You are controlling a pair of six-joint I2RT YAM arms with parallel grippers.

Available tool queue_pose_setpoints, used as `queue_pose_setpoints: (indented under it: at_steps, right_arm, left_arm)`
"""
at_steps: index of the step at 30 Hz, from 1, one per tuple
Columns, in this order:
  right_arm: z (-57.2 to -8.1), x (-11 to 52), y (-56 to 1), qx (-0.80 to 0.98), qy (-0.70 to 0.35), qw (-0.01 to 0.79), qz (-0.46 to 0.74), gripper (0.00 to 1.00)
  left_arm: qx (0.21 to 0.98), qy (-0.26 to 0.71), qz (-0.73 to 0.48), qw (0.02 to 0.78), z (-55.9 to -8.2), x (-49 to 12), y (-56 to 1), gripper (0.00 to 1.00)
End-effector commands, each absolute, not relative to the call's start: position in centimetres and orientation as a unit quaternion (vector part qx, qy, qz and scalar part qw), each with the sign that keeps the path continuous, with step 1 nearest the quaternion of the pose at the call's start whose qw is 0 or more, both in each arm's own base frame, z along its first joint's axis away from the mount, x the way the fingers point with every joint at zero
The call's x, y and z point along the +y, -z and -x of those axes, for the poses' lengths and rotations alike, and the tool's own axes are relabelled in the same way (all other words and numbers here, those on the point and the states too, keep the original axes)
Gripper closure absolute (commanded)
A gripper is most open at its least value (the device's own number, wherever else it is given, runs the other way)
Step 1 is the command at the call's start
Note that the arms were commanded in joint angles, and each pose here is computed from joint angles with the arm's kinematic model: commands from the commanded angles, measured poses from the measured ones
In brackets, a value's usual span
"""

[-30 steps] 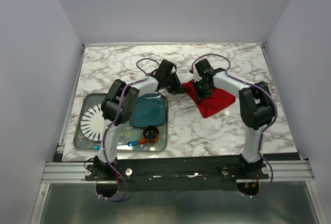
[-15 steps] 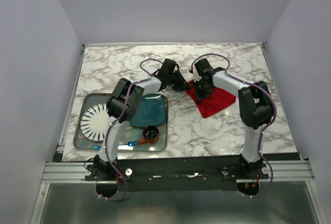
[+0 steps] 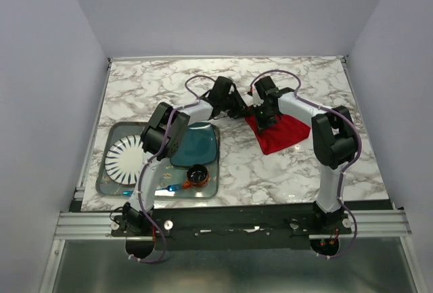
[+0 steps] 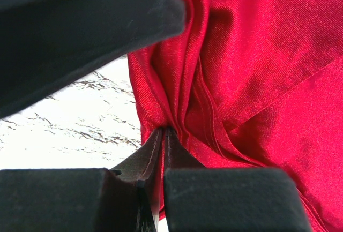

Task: Fold the napkin, place the utensils inside, and roll it up
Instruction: Roll the napkin with the utensil

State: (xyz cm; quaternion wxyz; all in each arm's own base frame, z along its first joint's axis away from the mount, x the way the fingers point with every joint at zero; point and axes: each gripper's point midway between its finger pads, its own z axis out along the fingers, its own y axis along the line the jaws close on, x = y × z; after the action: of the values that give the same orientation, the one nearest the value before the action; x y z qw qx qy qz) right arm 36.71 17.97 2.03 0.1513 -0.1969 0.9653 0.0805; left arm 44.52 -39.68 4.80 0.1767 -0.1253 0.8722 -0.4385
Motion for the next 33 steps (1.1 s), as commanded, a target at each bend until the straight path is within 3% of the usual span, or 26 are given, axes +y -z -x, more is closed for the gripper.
queue_pose_setpoints:
  at_steps: [1, 5, 10, 15, 33]
  right_arm:
    - [-34.6, 15.9, 2.5, 0.975, -0.043, 0.084, 0.199, 0.88]
    - [-34.5, 15.8, 2.6, 0.976, -0.044, 0.082, 0.199, 0.88]
    - [-34.6, 15.8, 2.6, 0.976, -0.043, 0.083, 0.198, 0.88]
    - [-34.6, 15.8, 2.6, 0.976, -0.043, 0.083, 0.197, 0.88]
    - [-34.6, 15.8, 2.6, 0.976, -0.044, 0.083, 0.197, 0.88]
  left_arm:
    - [0.876, 0.421, 0.108, 0.209, -44.0, -38.0, -7.7, 0.63]
    - [0.867, 0.436, 0.105, 0.217, -43.3, -37.4, -10.2, 0.63]
    - [0.859, 0.462, 0.123, 0.186, -41.8, -37.4, -10.2, 0.86]
    - [0.859, 0.471, 0.137, 0.147, -40.5, -38.4, -8.2, 0.99]
    - [0.861, 0.477, 0.131, 0.119, -40.6, -42.3, -4.6, 1.00]
